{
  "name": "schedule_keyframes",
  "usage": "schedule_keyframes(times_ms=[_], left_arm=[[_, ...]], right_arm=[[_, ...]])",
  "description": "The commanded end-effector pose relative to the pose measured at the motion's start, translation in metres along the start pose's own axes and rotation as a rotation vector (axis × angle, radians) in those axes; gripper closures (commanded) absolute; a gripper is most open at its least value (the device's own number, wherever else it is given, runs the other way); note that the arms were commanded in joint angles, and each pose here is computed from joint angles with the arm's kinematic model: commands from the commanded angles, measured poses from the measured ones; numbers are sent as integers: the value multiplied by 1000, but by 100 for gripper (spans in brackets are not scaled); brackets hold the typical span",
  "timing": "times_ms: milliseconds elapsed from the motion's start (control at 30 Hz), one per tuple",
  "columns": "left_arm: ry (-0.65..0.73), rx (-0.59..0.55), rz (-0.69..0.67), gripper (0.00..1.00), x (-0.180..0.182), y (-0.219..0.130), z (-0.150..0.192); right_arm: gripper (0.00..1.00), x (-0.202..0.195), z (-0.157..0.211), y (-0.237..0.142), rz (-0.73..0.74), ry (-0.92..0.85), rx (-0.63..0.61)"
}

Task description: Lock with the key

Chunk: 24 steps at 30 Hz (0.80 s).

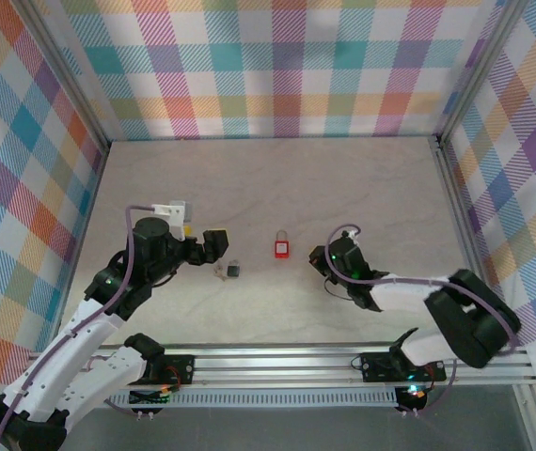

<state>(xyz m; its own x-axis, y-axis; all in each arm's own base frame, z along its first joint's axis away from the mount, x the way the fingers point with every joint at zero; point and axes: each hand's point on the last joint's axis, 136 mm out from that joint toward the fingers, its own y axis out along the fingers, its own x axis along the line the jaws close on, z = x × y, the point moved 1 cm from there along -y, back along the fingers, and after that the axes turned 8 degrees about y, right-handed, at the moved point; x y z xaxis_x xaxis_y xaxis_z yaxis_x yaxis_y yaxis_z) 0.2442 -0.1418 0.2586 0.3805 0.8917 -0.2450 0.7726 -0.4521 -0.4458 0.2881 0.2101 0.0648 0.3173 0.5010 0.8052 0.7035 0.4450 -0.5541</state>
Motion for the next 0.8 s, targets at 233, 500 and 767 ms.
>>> schedule_keyframes(times_ms=[233, 500, 767], left_arm=[[28, -45, 2, 0, -2, -4, -8], [29, -36, 1, 0, -2, -2, -7], [32, -34, -1, 0, -1, -1, -7]], right_arm=[[100, 37, 7, 47, -142, 81, 17], [100, 28, 9, 59, -101, 101, 15], [88, 22, 14, 65, -83, 133, 36]])
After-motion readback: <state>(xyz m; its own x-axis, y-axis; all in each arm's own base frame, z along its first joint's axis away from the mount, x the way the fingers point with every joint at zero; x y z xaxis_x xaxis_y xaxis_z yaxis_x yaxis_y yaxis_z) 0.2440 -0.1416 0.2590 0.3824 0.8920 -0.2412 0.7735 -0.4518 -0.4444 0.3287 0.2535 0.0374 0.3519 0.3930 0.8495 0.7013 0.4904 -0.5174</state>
